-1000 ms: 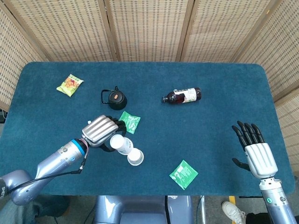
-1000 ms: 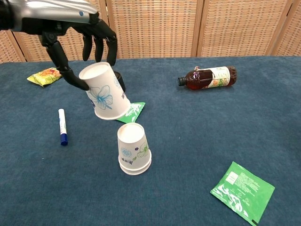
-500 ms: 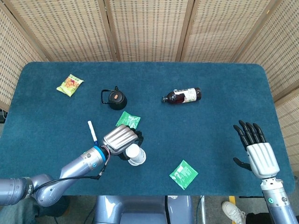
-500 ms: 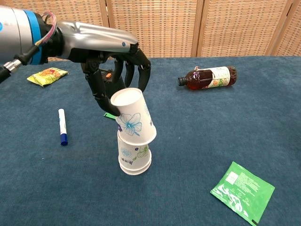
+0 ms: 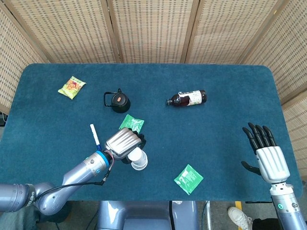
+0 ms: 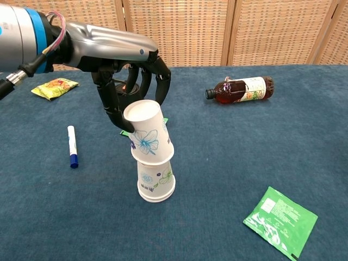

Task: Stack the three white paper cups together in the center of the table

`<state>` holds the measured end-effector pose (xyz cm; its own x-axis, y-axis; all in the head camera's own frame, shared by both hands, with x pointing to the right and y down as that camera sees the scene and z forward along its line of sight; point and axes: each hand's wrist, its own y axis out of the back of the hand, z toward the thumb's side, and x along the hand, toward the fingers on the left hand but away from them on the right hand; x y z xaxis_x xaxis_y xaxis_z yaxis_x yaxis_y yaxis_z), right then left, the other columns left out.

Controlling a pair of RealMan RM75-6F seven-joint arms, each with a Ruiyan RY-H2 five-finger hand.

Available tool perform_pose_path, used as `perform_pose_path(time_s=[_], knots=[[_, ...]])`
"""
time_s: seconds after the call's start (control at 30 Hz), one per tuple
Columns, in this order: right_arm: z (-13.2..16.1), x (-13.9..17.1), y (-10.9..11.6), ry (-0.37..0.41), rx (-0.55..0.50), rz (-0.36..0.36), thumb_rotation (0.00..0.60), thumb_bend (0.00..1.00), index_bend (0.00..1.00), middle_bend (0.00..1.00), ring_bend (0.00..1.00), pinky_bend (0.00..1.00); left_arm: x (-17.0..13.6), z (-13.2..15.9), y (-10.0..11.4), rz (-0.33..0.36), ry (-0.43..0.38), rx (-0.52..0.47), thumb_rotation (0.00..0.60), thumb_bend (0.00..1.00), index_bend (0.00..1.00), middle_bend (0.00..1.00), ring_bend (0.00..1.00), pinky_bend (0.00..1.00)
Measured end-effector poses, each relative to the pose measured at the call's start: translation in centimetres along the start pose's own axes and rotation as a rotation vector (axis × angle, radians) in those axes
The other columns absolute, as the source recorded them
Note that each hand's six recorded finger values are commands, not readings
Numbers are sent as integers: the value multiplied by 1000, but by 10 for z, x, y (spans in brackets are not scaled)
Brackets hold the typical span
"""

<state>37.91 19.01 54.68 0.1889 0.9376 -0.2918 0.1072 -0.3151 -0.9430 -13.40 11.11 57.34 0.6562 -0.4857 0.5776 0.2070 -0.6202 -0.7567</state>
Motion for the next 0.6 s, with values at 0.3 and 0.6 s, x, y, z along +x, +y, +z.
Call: perform_pose_path(time_s=[0.3,0.6], knots=[[1,1,1,3,1,-2,600,0,37,69,7,0,-3,-2,-5,-25,11,1,600,56,180,141,163,286],[3,2,2,10,-2,-6,600,0,36,69,7,0,-10,-3,-10,-54,4,-8,600,0,0,0,0,2]])
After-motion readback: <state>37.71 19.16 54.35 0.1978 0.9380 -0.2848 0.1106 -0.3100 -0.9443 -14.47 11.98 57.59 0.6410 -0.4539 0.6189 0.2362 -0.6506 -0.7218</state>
